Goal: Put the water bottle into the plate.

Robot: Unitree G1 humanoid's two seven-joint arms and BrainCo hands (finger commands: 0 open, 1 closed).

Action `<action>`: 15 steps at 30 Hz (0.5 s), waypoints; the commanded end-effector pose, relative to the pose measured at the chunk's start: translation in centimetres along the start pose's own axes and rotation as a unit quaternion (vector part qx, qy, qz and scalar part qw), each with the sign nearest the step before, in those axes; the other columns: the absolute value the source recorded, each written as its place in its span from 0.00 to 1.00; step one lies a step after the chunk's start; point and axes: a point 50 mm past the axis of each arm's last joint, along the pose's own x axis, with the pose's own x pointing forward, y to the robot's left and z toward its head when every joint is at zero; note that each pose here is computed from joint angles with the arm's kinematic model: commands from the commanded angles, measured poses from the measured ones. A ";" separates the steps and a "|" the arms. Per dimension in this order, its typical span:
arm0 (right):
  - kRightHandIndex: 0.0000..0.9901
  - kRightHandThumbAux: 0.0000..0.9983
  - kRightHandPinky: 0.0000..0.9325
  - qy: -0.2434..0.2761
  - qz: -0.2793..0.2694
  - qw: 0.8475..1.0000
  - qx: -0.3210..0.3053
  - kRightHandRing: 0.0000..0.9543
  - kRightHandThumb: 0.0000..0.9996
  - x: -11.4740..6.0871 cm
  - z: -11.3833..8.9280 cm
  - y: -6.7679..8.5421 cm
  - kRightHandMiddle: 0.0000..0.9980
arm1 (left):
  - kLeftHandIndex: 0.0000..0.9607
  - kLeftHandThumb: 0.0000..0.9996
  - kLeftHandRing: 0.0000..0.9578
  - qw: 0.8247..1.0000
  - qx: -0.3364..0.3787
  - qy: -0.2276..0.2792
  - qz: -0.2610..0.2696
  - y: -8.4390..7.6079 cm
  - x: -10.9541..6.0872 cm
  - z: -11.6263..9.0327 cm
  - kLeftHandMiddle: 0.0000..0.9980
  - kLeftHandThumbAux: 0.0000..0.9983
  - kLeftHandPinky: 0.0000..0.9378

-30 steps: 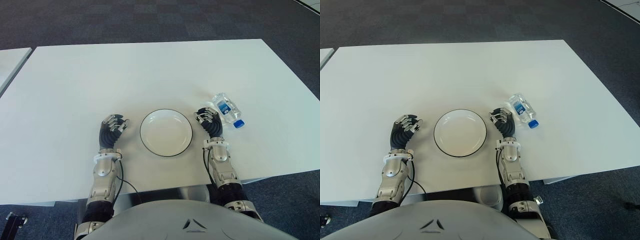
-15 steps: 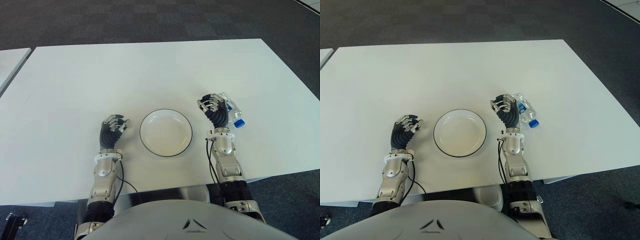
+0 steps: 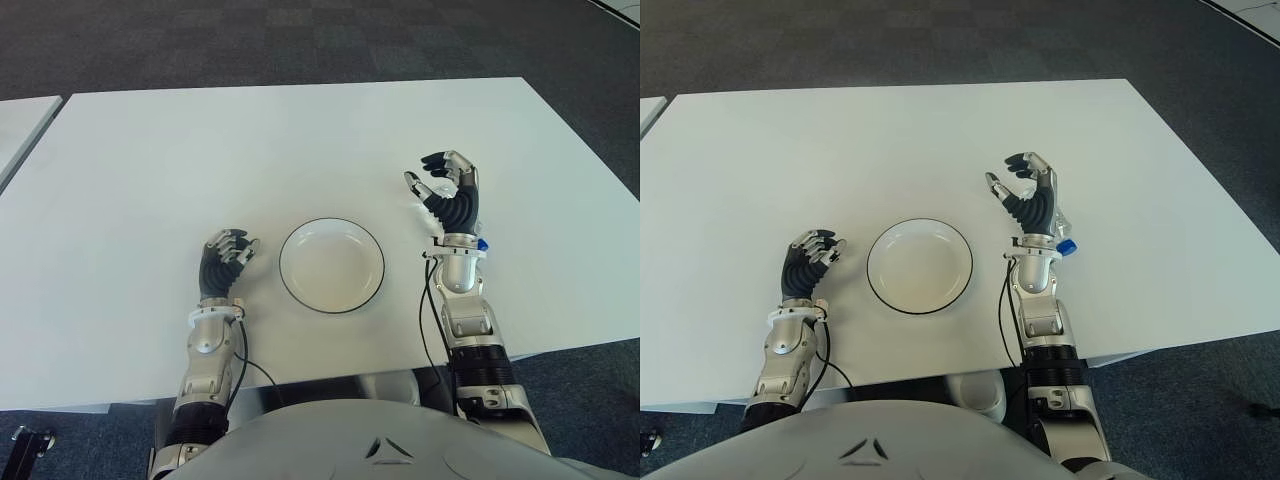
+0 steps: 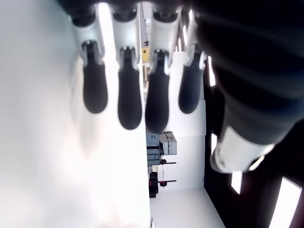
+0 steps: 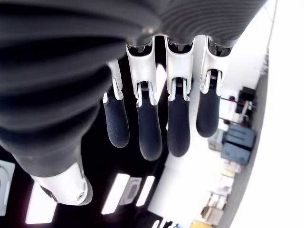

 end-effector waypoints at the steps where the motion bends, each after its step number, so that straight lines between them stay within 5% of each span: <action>1: 0.18 0.73 0.25 -0.022 -0.018 0.996 -0.086 0.22 0.58 0.4 0.0 0.0 0.20 | 0.45 0.71 0.57 0.999 0.001 0.032 0.001 0.0 -0.5 -1.0 0.55 0.72 0.57; 9: 0.02 0.62 0.14 -0.026 -0.063 0.981 -0.182 0.08 0.51 1.0 0.3 0.2 0.07 | 0.45 0.71 0.58 0.999 0.004 0.032 0.000 0.0 -0.5 -1.0 0.56 0.72 0.58; 15: 0.00 0.52 0.02 0.034 -0.056 0.962 -0.264 0.01 0.52 2.0 -1.4 0.4 0.01 | 0.45 0.71 0.58 1.000 0.000 0.031 -0.002 0.1 -0.5 -0.9 0.57 0.72 0.58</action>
